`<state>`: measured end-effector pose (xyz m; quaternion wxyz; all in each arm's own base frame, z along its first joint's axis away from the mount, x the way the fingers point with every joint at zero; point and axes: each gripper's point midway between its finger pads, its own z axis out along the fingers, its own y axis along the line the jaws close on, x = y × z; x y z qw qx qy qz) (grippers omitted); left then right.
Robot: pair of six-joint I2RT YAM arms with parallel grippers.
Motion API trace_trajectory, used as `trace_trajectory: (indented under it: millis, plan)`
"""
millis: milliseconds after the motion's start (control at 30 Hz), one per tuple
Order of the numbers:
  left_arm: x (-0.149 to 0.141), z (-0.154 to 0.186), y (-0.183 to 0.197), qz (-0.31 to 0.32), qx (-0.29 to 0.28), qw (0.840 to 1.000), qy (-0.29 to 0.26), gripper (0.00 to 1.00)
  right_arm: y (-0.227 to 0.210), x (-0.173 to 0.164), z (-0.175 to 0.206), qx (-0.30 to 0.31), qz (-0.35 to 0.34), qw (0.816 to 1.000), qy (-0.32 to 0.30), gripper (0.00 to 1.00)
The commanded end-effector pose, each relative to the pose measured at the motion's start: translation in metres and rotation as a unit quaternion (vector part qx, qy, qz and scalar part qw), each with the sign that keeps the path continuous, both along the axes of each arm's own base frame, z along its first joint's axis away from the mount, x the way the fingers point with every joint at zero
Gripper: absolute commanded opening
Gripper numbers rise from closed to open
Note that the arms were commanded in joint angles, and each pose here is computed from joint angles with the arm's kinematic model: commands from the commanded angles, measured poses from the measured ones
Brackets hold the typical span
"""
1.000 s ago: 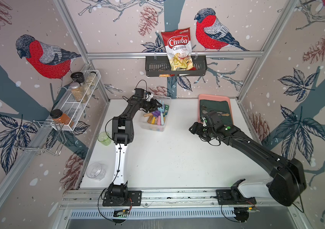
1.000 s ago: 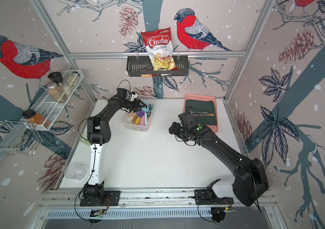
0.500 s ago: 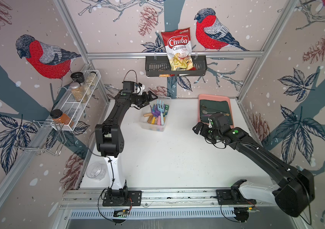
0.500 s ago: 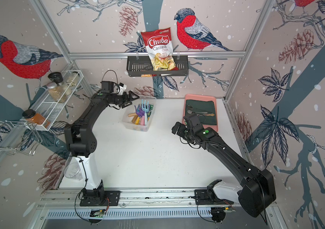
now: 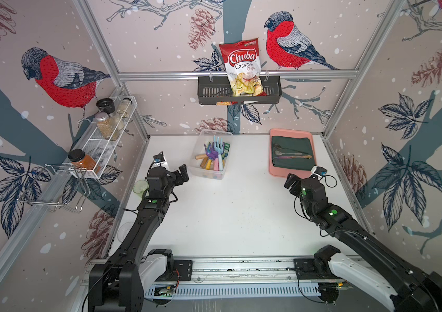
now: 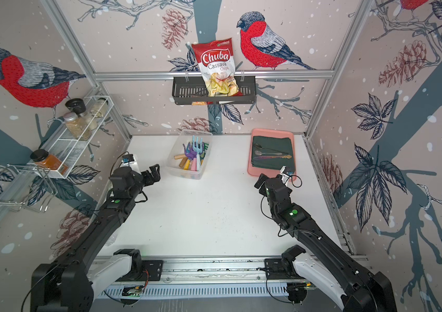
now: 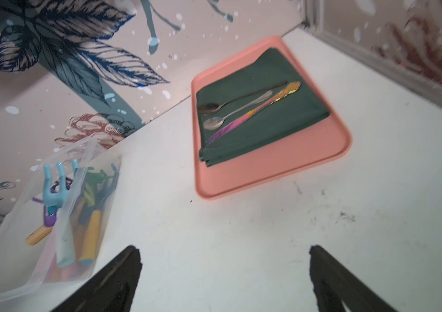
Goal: Put the rake into the storage box
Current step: Reset both arms
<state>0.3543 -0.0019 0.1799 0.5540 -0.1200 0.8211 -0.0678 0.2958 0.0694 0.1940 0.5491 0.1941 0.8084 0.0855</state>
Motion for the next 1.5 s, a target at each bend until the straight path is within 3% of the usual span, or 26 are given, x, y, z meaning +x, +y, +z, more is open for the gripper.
trace_trajectory:
  millis: [0, 167, 433, 467, 533, 567, 633, 667, 767, 833, 933, 1000, 1467]
  plan:
    - [0.003, 0.013, 0.037, 0.099, 0.044, 0.991, -0.073, 0.97, -0.036, 0.004, 0.036, -0.064, -0.094, 0.990, -0.082, 1.00]
    - [0.004, -0.027, 0.037, 0.087, 0.075, 0.991, -0.068, 0.97, -0.065, 0.003, 0.012, -0.109, -0.149, 0.980, -0.069, 0.99]
    - [0.002, -0.040, 0.061, 0.149, 0.114, 0.976, -0.111, 0.98, -0.108, 0.001, -0.018, -0.176, -0.198, 0.961, -0.085, 1.00]
    - [0.004, -0.041, 0.057, 0.139, 0.119, 0.976, -0.121, 0.99, -0.114, 0.001, -0.021, -0.178, -0.203, 0.958, -0.092, 1.00]
    - [0.021, -0.054, 0.037, 0.073, 0.131, 0.985, -0.088, 0.98, -0.122, 0.007, -0.028, -0.169, -0.200, 0.959, -0.108, 1.00]
    - [0.023, -0.055, 0.028, 0.051, 0.146, 0.982, -0.105, 0.98, -0.130, 0.009, -0.035, -0.160, -0.207, 0.959, -0.110, 1.00]
    - [0.015, -0.050, 0.031, 0.069, 0.143, 0.979, -0.125, 0.98, -0.140, 0.016, -0.036, -0.150, -0.215, 0.956, -0.135, 1.00]
    - [0.014, -0.055, 0.031, 0.066, 0.139, 0.983, -0.105, 0.98, -0.135, 0.022, -0.035, -0.167, -0.196, 0.956, -0.138, 1.00]
    - [0.015, -0.053, 0.029, 0.064, 0.146, 0.981, -0.115, 0.99, -0.128, 0.043, -0.042, -0.182, -0.150, 0.961, -0.146, 1.00]
    - [0.015, -0.052, 0.028, 0.062, 0.148, 0.980, -0.117, 0.98, -0.106, 0.056, -0.055, -0.198, -0.093, 0.969, -0.112, 0.99]
    - [0.015, -0.052, 0.022, 0.055, 0.159, 0.979, -0.117, 0.98, -0.119, 0.043, -0.048, -0.180, -0.110, 0.963, -0.167, 1.00]
    - [0.017, -0.053, 0.022, 0.056, 0.160, 0.980, -0.108, 0.98, -0.115, 0.052, -0.061, -0.177, -0.097, 0.972, -0.118, 1.00]
    - [0.021, -0.055, 0.026, 0.054, 0.148, 0.982, -0.103, 0.98, -0.111, 0.066, -0.064, -0.182, -0.078, 0.974, -0.108, 1.00]
